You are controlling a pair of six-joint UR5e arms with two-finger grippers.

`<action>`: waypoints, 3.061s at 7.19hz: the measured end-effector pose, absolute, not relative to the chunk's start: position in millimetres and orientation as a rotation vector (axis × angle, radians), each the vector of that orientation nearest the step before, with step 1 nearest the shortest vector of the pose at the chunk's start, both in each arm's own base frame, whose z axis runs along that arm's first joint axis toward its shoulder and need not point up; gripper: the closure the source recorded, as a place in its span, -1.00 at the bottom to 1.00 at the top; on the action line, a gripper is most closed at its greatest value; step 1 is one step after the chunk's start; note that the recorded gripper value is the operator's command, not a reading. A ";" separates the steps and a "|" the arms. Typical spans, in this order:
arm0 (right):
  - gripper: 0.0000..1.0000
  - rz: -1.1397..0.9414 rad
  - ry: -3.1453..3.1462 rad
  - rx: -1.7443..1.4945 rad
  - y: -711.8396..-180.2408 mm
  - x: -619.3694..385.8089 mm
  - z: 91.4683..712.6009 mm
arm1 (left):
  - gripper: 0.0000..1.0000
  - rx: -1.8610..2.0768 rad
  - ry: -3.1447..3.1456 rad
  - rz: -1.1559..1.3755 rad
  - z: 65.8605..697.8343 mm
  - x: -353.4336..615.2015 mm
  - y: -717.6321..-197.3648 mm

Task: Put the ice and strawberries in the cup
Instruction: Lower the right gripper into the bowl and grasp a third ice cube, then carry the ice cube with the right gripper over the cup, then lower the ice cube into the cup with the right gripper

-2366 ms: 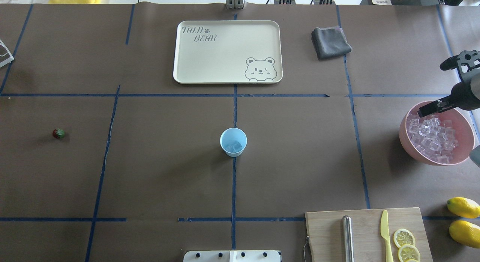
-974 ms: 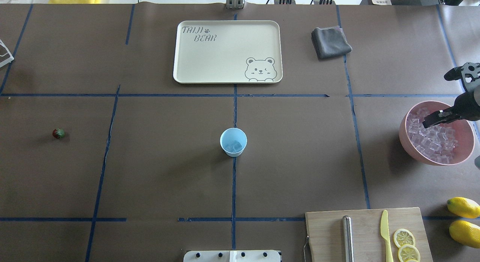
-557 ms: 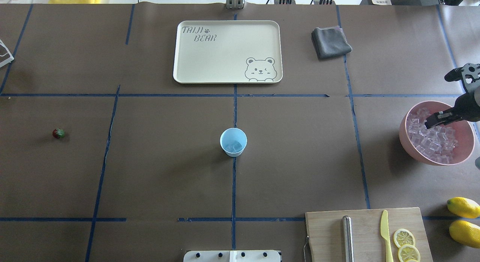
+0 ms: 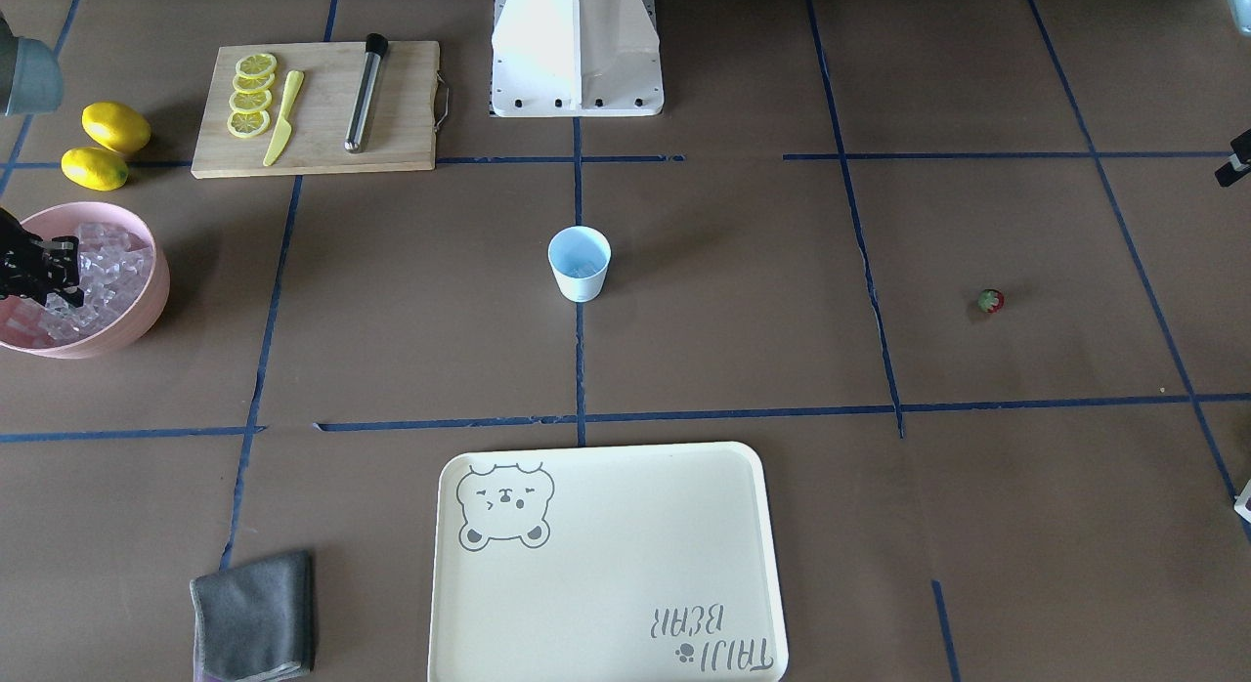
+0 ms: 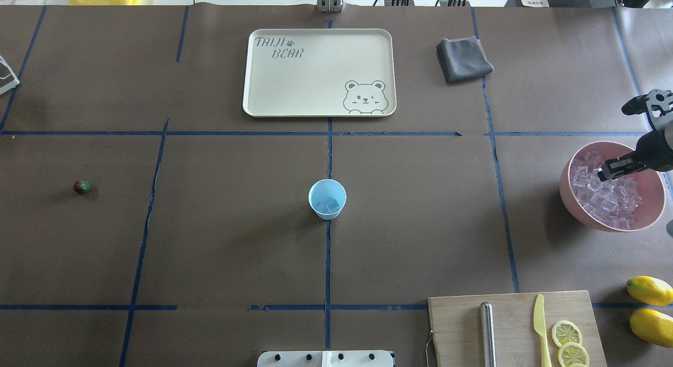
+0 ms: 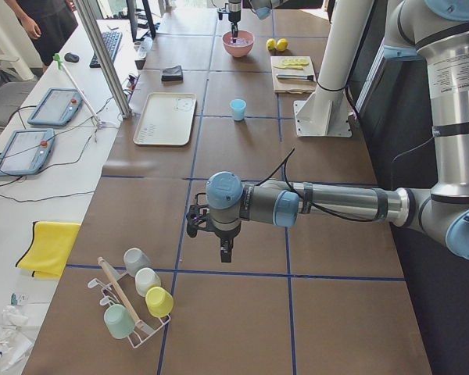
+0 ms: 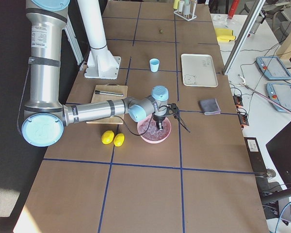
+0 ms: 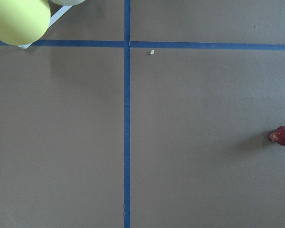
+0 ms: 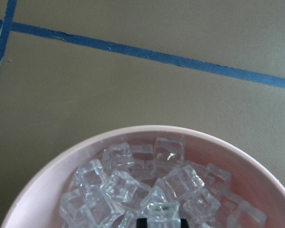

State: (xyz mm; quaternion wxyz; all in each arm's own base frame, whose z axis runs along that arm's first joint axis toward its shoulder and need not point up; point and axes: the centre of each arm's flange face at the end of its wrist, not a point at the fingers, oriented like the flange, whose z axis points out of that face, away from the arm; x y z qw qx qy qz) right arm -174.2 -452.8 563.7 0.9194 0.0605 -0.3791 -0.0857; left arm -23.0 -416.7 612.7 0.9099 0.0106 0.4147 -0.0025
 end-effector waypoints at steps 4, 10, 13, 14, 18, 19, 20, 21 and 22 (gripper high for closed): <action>1.00 -0.165 -0.829 0.201 -437.6 -162.0 496.2 | -1.00 0.024 0.858 -0.004 611.3 -22.9 -416.6; 1.00 0.187 -1.123 0.058 -415.6 -348.5 263.9 | -1.00 0.018 0.886 -0.003 608.3 -21.6 -410.1; 0.97 0.311 -1.116 0.048 -386.0 -482.6 167.4 | -1.00 0.016 0.885 -0.004 608.9 -21.8 -408.1; 0.95 0.329 -1.103 0.049 -384.5 -509.8 154.8 | -1.00 0.016 0.885 -0.004 609.2 -21.8 -407.9; 0.47 0.333 -1.048 0.051 -384.5 -553.4 159.4 | -1.00 0.014 0.885 -0.005 610.4 -21.8 -407.6; 0.37 0.332 -1.044 0.051 -383.8 -555.3 161.3 | -1.00 0.014 0.885 -0.005 610.3 -21.8 -407.7; 0.31 0.331 -1.041 0.049 -383.1 -556.5 163.1 | -1.00 0.014 0.885 -0.005 610.3 -21.8 -407.8; 0.17 0.331 -1.039 0.048 -382.6 -557.0 164.2 | -1.00 0.014 0.885 -0.005 610.3 -21.8 -407.8; 0.06 0.331 -1.038 0.048 -382.4 -557.3 164.7 | -1.00 0.014 0.885 -0.005 610.3 -21.8 -407.8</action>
